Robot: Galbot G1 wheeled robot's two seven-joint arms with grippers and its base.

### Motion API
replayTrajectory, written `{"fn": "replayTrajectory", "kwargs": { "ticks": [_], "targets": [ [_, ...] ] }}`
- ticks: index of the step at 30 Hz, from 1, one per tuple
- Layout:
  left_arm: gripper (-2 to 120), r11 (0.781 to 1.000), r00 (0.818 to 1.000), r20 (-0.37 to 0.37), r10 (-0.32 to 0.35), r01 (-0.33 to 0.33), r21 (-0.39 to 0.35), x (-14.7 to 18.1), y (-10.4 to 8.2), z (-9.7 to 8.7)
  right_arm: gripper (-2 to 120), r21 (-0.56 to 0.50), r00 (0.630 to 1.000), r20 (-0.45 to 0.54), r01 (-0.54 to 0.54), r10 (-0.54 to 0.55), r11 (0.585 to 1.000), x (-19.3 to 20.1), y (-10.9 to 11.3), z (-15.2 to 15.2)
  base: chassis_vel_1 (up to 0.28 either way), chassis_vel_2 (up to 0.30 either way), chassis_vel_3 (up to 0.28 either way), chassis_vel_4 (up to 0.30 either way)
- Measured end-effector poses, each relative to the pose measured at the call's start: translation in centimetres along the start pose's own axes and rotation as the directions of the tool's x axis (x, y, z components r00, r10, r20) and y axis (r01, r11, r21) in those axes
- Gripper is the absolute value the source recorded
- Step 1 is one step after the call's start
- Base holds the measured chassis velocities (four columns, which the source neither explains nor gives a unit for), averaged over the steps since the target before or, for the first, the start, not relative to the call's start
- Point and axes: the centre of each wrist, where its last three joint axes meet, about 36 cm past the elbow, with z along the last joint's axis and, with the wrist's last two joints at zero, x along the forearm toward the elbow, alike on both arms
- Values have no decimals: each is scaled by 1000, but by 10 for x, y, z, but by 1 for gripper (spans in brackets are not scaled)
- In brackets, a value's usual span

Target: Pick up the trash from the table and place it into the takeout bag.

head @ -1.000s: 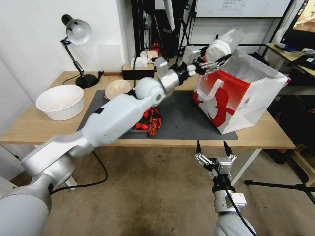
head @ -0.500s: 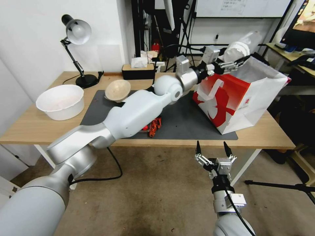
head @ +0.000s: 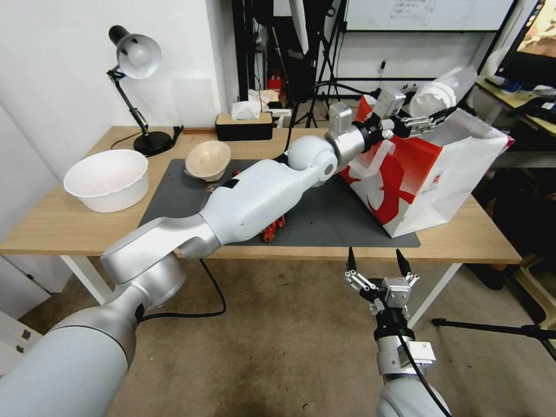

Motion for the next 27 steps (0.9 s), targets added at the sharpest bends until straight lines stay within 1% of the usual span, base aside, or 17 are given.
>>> {"fn": "replayTrajectory", "kwargs": {
  "ticks": [1,6,13,16,18,20,21,25,26,27],
  "targets": [
    [97,1000,1000,-1,-3,3,-1,1,1,0,100,0,1000,1,0,0,1000,0,0,-1,0,0,0,0],
    [100,1000,1000,2,-12,12,-3,4,4,-2,100,0,1000,1,-1,1,1000,0,0,-1,0,0,0,0],
    [100,1000,1000,8,-27,27,0,11,7,-3,100,0,1000,1,0,0,1000,0,0,-1,0,0,0,0],
    [100,998,997,35,-67,67,3,23,11,-10,100,-1,1000,1,3,-3,1000,-1,0,0,0,0,0,0],
    [100,997,996,38,-76,76,2,27,12,-12,100,-1,1000,0,3,-3,1000,-1,1,0,0,0,0,0],
    [100,993,992,51,-113,114,-7,44,19,-20,100,-2,1000,-2,6,-6,1000,-1,1,1,0,0,0,0],
    [100,993,992,51,-113,114,-7,44,19,-20,100,-2,1000,-2,6,-6,1000,-1,1,1,0,0,0,0],
    [100,984,982,69,-174,176,-29,75,34,-32,100,1,1000,-3,9,-9,1000,0,2,0,0,0,0,0],
    [100,984,982,69,-174,176,-29,75,34,-32,100,1,1000,-3,9,-9,1000,0,2,0,0,0,0,0],
    [100,978,976,80,-203,206,-38,90,41,-38,100,3,1000,-4,12,-12,1000,0,1,0,0,0,0,0]
  ]
}}
